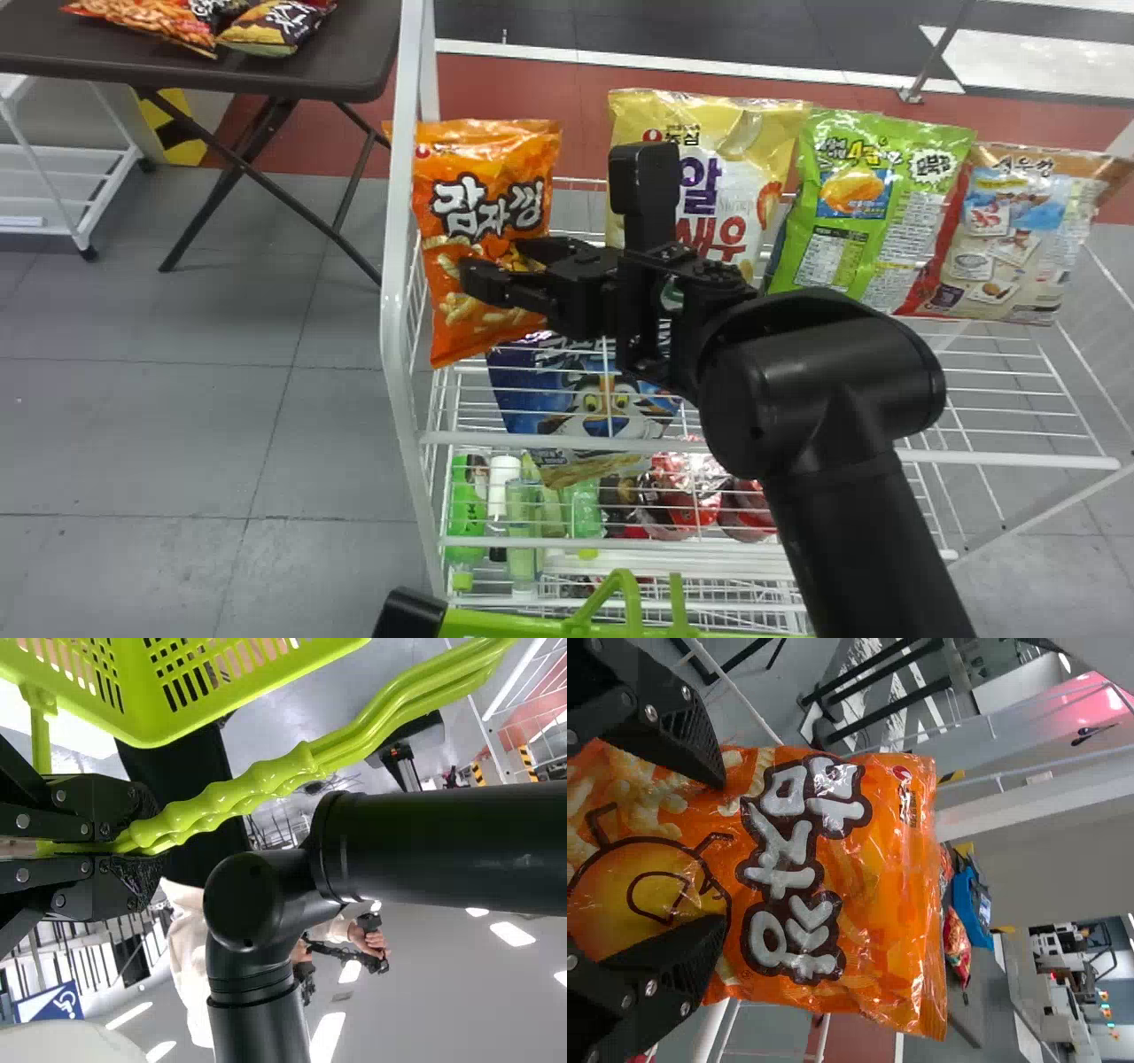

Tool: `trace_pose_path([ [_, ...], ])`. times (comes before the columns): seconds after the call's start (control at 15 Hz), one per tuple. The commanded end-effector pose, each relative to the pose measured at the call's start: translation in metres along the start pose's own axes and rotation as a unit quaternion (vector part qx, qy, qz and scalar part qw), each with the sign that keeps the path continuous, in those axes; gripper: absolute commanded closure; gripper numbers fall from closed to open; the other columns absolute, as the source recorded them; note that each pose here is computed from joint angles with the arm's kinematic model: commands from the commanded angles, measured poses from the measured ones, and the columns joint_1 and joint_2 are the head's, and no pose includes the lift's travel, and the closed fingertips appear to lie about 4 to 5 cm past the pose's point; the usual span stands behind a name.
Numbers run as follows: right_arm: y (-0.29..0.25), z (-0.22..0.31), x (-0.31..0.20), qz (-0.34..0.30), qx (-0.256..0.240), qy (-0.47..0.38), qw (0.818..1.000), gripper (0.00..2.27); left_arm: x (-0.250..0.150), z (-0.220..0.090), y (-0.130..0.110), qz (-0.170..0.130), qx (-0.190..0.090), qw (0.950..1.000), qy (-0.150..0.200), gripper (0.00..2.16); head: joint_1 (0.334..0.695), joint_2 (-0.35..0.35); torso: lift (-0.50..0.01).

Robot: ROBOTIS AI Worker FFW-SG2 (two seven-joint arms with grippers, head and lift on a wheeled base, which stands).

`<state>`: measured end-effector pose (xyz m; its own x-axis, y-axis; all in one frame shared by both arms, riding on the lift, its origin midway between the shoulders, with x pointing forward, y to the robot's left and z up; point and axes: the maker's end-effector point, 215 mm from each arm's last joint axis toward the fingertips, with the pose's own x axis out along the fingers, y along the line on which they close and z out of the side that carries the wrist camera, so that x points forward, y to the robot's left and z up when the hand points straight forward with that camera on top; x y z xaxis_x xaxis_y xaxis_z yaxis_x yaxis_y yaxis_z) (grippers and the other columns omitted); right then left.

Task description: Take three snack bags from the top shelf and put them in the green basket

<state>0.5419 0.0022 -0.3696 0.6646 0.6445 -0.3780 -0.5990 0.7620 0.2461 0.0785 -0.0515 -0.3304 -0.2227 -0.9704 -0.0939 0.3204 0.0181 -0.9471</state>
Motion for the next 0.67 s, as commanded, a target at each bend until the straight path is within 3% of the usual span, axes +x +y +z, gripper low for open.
trace_pose_path([
  [0.0, 0.004, 0.002, -0.010, 0.001, -0.008, -0.009, 1.000, 2.24, 0.000, 0.000, -0.001, -0.001, 0.000, 1.0000, 0.000, 1.22, 0.695, -0.095, -0.042],
  [0.27, 0.001, -0.001, -0.042, -0.012, -0.004, -0.018, 1.000, 2.24, 0.002, 0.000, -0.001, 0.000, 0.002, 1.0000, 0.001, 1.22, 0.695, -0.107, -0.042],
  [0.6, 0.017, -0.002, -0.110, -0.024, -0.009, -0.037, 0.999, 2.24, 0.003, -0.001, -0.003, -0.002, 0.002, 1.0000, 0.003, 1.22, 0.695, -0.186, -0.042],
])
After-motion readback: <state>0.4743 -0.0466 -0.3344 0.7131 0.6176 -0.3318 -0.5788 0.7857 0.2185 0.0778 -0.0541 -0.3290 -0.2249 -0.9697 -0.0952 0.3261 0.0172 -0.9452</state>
